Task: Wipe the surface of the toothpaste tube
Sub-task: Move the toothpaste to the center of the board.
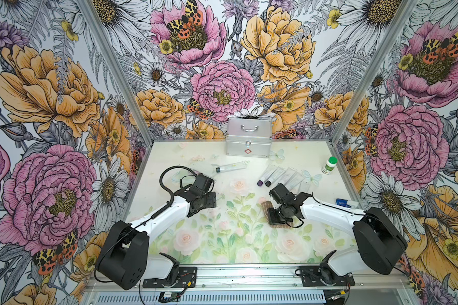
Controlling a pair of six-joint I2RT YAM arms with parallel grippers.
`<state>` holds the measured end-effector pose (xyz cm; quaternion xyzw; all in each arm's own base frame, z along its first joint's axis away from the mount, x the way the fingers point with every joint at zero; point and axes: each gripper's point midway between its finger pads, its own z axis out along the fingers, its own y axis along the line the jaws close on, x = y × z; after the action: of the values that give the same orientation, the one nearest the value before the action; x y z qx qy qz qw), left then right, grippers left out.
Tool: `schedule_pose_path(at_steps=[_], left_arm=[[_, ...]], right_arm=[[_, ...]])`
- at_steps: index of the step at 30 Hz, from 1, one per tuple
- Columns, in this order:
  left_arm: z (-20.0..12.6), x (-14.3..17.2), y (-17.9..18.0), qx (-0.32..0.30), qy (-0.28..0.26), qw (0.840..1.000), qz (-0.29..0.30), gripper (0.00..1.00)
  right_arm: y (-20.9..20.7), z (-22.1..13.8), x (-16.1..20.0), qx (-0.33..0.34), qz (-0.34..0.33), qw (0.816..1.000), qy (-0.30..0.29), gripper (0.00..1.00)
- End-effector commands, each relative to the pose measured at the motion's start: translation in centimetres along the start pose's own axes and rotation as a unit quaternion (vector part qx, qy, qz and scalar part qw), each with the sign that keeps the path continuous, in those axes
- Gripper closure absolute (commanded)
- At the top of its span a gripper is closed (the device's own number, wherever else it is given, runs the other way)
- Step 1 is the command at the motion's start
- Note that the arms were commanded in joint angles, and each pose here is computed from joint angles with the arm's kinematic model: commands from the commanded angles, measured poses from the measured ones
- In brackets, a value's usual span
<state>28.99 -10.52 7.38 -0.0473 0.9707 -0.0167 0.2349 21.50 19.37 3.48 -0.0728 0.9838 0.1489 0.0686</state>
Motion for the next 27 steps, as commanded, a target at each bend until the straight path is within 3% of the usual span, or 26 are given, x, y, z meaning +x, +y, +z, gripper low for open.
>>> schedule_pose_path(at_steps=[1, 17, 22, 27], left_arm=[[0.6, -0.2, 1.8, -0.033, 0.002, 0.999, -0.003, 0.18], [3.7, 0.9, 0.1, -0.012, 0.068, 0.997, 0.021, 0.19], [3.9, 1.4, -1.5, 0.008, 0.08, 0.996, 0.04, 0.28], [4.0, 2.3, -3.3, 0.021, 0.091, 0.993, 0.067, 0.44]], right_arm=[[0.1, -0.6, -0.3, -0.005, -0.007, 1.0, -0.012, 1.0], [1.9, -2.2, -1.8, -0.045, -0.006, 0.999, -0.03, 1.0], [2.2, -3.0, -2.9, -0.059, -0.001, 0.997, -0.039, 1.0], [1.9, -4.4, -3.9, -0.063, 0.003, 0.997, -0.052, 1.0]])
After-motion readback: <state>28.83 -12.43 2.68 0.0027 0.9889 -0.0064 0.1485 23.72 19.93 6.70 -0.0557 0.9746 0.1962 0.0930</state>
